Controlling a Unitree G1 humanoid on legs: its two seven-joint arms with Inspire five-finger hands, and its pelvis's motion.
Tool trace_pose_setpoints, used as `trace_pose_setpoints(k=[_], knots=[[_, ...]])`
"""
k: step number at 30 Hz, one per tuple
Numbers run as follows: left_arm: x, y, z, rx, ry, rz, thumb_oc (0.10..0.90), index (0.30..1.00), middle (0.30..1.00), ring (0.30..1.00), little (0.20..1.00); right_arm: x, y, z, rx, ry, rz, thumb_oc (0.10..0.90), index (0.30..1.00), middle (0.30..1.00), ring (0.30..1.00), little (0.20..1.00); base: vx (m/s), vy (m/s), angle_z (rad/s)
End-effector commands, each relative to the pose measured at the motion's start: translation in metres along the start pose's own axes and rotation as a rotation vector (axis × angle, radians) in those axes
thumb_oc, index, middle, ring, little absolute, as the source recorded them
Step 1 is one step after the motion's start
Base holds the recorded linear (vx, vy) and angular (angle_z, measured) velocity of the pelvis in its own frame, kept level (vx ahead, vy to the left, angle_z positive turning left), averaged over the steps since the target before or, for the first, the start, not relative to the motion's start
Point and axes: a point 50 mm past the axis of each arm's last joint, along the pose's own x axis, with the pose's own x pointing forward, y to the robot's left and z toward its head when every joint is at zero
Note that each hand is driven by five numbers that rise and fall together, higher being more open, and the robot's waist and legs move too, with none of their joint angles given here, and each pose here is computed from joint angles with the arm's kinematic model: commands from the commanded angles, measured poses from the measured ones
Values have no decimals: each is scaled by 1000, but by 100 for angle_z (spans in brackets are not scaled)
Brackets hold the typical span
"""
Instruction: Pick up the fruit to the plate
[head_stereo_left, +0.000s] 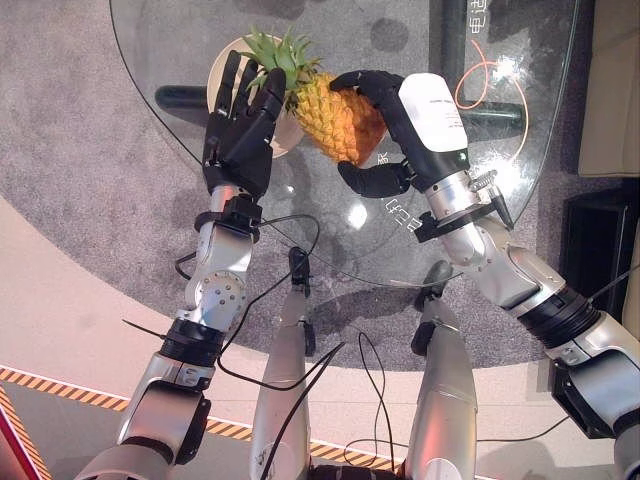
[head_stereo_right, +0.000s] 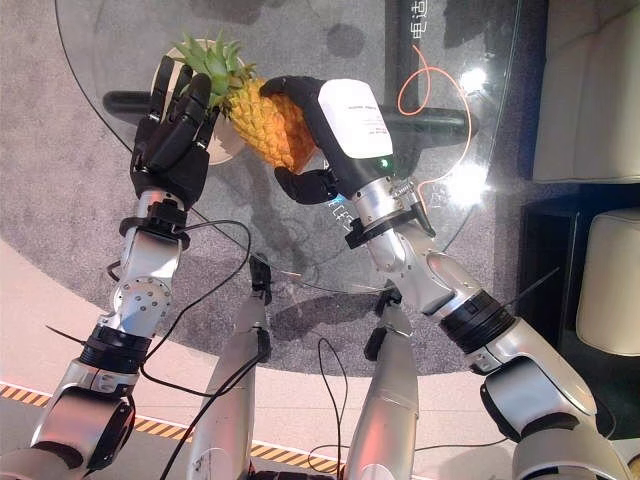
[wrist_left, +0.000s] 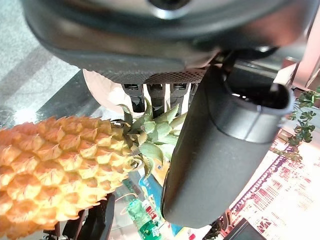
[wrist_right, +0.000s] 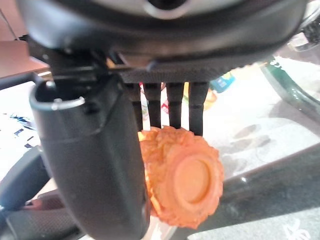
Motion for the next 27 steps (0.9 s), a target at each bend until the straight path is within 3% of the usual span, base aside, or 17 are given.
trace_pose_setpoints(k=[1, 16, 27], knots=[[5, -51, 22, 54, -96, -203, 800, 900, 900, 900, 900, 27, -50, 116, 166, -590, -230, 100, 300, 300, 300, 200, 0, 0, 0], [7, -52, 23, 61, -101, -129, 800, 900, 900, 900, 900, 29, -57, 125, 184, -620, -302, 100, 300, 300, 300, 200, 0, 0, 0], [6, -61, 18, -42, -64, -201, 800, 900, 900, 900, 900, 29, -56, 129, 196, -633, -292, 100, 300, 300, 300, 200, 0, 0, 0]])
